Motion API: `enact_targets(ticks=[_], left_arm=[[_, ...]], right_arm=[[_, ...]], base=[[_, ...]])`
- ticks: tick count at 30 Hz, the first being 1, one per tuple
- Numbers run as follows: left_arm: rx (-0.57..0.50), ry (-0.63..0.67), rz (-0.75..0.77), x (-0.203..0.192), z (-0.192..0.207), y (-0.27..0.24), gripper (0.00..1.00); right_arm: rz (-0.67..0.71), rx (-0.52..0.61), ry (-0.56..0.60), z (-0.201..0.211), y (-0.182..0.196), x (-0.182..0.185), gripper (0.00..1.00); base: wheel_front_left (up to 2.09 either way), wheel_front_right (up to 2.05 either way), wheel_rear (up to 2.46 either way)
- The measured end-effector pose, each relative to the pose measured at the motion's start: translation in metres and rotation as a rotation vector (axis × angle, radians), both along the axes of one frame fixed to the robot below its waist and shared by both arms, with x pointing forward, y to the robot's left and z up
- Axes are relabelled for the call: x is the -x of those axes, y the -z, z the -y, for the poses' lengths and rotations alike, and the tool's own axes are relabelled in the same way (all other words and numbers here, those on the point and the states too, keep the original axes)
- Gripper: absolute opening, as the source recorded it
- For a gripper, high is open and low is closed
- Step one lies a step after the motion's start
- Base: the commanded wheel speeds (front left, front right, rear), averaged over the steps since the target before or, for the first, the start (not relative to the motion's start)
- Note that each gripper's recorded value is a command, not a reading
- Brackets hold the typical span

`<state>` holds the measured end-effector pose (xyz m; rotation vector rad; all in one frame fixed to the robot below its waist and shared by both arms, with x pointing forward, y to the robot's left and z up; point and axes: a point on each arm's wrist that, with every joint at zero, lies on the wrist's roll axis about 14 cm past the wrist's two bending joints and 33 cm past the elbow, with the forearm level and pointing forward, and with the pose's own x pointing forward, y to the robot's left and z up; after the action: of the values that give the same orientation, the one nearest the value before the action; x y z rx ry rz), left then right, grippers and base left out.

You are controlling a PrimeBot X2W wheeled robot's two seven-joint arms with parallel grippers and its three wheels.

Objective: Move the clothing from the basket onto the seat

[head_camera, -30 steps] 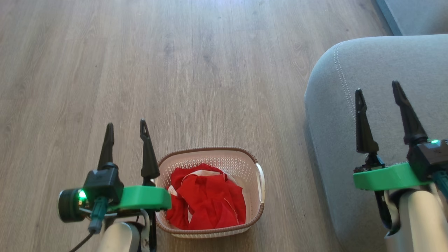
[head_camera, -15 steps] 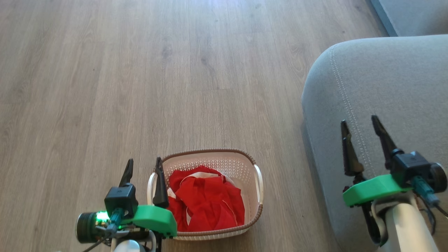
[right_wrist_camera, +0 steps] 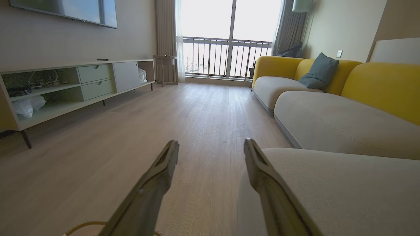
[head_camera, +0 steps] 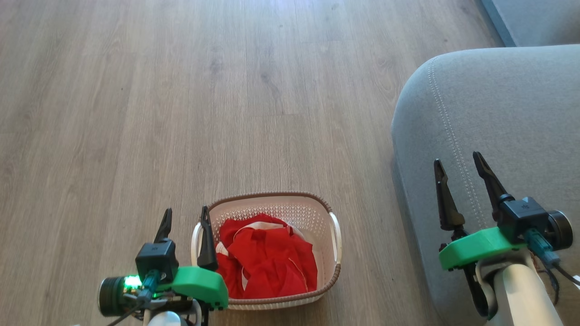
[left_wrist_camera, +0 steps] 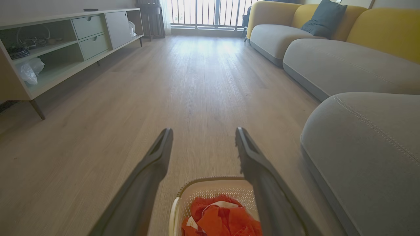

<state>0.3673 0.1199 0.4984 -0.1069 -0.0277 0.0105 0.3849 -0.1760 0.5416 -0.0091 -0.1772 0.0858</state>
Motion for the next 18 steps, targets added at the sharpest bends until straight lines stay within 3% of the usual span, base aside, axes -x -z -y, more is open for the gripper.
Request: enact_targets(ticks=[11, 18], left_arm=[[0.006, -0.007, -0.024, -0.002, -0.001, 0.007, 1.00], [-0.023, 0.024, -0.123, -0.006, 0.008, 0.041, 1.00]], right_arm=[[-0.012, 0.016, -0.002, -0.001, 0.005, -0.003, 1.00], [-0.071, 0.023, 0.007, 0.004, 0.025, -0.011, 1.00]], base=[[0.00, 0.00, 0.00], [0.00, 0.00, 0.00]])
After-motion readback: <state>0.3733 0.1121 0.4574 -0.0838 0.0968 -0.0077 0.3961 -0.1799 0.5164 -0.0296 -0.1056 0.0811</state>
